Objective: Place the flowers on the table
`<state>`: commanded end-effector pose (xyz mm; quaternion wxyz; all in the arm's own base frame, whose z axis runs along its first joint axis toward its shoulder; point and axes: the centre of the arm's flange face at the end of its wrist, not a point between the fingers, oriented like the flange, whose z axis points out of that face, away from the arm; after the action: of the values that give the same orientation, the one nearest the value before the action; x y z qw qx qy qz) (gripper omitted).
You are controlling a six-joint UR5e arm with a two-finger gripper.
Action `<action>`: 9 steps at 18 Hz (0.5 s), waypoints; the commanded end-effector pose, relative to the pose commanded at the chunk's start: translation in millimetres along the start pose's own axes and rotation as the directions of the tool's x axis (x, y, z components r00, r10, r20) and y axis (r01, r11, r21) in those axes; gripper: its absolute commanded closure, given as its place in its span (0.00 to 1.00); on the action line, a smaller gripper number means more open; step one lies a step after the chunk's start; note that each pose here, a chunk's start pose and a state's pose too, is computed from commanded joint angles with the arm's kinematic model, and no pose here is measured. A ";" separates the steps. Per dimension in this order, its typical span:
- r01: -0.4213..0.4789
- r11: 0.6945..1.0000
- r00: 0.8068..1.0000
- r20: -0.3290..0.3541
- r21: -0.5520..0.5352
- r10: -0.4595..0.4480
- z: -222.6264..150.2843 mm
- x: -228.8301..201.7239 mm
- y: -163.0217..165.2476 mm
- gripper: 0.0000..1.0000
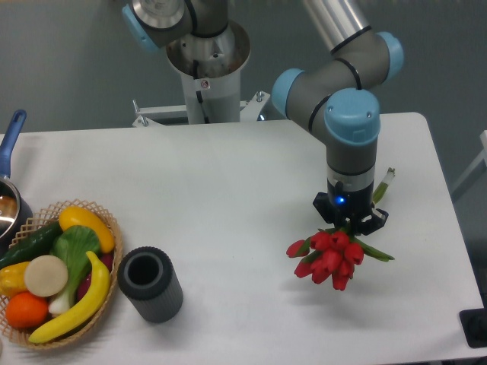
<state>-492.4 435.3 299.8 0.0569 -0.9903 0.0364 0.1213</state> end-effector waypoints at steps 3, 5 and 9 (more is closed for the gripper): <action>-0.006 1.000 1.000 -0.002 0.001 0.006 1.2 2.0 -3.4 0.93; -0.009 1.000 1.000 -0.028 -0.009 0.009 13.9 10.5 -3.0 0.92; -0.039 0.999 0.998 -0.057 -0.007 0.039 26.0 29.9 -16.0 0.81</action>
<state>-468.2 452.6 269.1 0.0495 -0.9927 0.0569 0.0942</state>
